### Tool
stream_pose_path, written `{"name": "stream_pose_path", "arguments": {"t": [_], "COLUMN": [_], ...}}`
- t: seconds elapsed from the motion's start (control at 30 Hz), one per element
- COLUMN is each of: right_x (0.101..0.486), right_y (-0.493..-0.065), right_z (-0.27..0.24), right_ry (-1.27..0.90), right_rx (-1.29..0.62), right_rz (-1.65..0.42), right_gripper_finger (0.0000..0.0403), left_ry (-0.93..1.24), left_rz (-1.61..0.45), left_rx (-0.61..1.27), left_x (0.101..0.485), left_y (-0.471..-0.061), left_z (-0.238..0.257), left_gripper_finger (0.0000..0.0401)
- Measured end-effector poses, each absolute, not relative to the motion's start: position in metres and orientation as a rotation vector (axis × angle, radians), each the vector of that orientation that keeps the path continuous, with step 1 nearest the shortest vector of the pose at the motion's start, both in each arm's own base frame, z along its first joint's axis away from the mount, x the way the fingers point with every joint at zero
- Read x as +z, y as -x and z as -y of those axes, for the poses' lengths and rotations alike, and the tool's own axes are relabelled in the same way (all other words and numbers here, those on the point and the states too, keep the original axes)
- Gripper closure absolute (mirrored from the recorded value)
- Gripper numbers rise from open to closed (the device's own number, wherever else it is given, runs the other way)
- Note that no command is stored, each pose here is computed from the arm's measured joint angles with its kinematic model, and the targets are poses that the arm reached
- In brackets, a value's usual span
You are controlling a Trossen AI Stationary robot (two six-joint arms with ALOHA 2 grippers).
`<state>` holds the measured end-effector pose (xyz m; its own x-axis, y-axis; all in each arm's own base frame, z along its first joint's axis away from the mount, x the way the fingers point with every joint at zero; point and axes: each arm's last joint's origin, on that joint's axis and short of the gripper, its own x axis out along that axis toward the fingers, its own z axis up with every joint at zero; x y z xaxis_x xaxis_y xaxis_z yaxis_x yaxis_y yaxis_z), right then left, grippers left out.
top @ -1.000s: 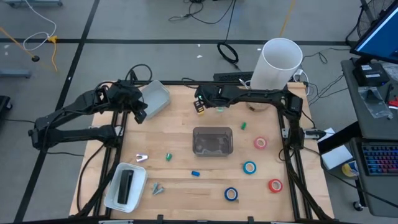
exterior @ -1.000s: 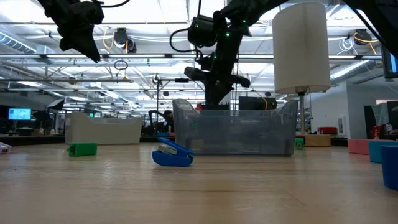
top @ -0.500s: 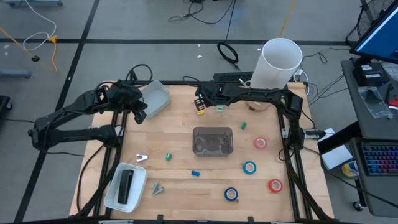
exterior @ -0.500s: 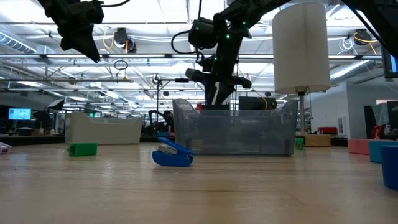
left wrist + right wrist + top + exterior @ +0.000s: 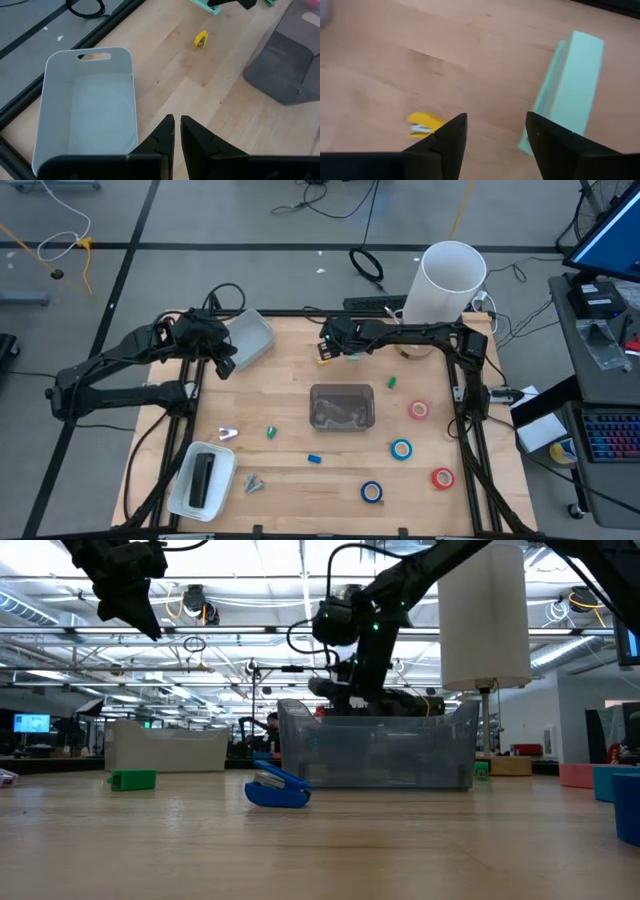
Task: Pick and place Stapler, Stapler remover, tape
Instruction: Put the large light green stapler into the white bin
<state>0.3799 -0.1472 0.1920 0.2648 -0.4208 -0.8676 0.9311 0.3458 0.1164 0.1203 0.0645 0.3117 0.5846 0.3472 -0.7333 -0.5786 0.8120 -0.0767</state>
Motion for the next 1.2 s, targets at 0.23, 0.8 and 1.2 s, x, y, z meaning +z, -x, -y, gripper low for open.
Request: {"name": "stream_pose_path", "arguments": {"t": [0.23, 0.8, 1.2], "right_x": [0.192, 0.210, 0.210], "right_y": [-0.380, -0.379, -0.380], "right_z": [0.153, 0.152, 0.152], "right_ry": [-0.728, -0.664, -0.653], "right_rx": [-1.028, -0.969, -0.960], "right_rz": [-0.830, -0.790, -0.786], "right_gripper_finger": [0.0205, 0.0206, 0.0206], "left_ry": [0.326, 0.333, 0.339], "left_rz": [-0.776, -0.794, -0.792], "left_rx": [0.552, 0.554, 0.556], "left_x": [0.312, 0.310, 0.310], "left_y": [-0.120, -0.119, -0.119], "left_z": [-0.064, -0.064, -0.064], "left_gripper_finger": [0.0370, 0.0370, 0.0370]}}
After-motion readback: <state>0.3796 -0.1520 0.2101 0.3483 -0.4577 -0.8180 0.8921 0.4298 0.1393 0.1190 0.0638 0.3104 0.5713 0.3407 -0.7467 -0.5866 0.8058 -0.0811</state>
